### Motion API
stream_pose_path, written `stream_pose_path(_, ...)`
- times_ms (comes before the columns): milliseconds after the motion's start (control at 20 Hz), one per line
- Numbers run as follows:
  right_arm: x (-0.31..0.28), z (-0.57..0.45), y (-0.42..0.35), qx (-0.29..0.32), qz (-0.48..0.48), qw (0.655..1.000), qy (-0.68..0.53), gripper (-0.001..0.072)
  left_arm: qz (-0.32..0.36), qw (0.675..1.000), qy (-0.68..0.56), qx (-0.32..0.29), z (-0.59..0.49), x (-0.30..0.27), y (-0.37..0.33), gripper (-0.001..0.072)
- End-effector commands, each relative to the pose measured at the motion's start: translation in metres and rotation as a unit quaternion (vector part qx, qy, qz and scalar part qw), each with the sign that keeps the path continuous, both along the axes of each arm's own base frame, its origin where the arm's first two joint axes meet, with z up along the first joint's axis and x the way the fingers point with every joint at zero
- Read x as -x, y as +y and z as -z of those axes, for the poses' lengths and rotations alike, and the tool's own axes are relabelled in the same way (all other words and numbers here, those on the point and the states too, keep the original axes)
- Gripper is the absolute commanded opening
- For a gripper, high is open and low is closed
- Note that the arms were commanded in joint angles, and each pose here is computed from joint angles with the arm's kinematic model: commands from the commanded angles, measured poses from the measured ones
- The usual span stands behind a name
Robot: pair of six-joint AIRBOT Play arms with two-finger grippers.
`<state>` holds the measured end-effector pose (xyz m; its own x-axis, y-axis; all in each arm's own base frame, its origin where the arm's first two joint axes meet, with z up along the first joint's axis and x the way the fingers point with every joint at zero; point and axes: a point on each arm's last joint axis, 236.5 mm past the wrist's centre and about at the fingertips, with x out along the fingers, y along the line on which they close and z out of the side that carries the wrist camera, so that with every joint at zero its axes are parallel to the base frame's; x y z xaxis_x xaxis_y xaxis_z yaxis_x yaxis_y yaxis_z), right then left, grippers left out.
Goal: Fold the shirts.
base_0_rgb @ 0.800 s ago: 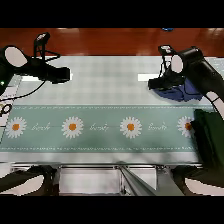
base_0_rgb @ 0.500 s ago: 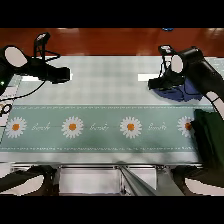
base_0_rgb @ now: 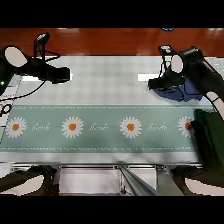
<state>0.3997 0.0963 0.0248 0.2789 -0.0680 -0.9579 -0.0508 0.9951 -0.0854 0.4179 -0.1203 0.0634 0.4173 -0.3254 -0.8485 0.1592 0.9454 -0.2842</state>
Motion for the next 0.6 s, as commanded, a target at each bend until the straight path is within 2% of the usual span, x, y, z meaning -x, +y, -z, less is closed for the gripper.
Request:
stream_pose_path(0, -0.009, -0.003, 0.004, -0.006, -0.004, 1.0, -0.019, 0.0029, 0.0, 1.0, 0.0, 0.0, 0.0, 0.0, 0.0, 0.0021)
stream_pose_path(150, -0.04, -0.015, 0.012, -0.019, -0.017, 0.996, -0.089, 0.0032, -0.006, 1.0, -0.018, 0.002, -0.003, -0.009, 0.0, 0.0023)
stream_pose_path(200, -0.056, -0.024, 0.011, -0.012, -0.026, 0.991, -0.129, 0.0112, -0.01, 1.0, -0.028, 0.002, -0.003, -0.015, 0.001, 0.0086)
stream_pose_path(250, -0.076, -0.037, 0.007, 0.0, -0.034, 0.984, -0.177, 0.0371, -0.015, 0.999, -0.035, 0.003, 0.0, -0.022, 0.001, 0.0314)
stream_pose_path(300, -0.095, -0.052, 0.0, 0.009, -0.03, 0.974, -0.224, 0.0419, -0.024, 0.999, -0.03, 0.008, 0.006, -0.026, 0.0, 0.0503)
stream_pose_path(400, -0.115, -0.068, -0.037, 0.037, -0.01, 0.963, -0.266, 0.0418, -0.025, 1.0, 0.01, 0.002, 0.022, -0.015, 0.003, 0.051)
stream_pose_path(550, -0.103, -0.055, -0.136, 0.065, 0.102, 0.967, -0.226, 0.0417, -0.001, 1.0, 0.024, -0.018, 0.017, 0.002, 0.014, 0.051)
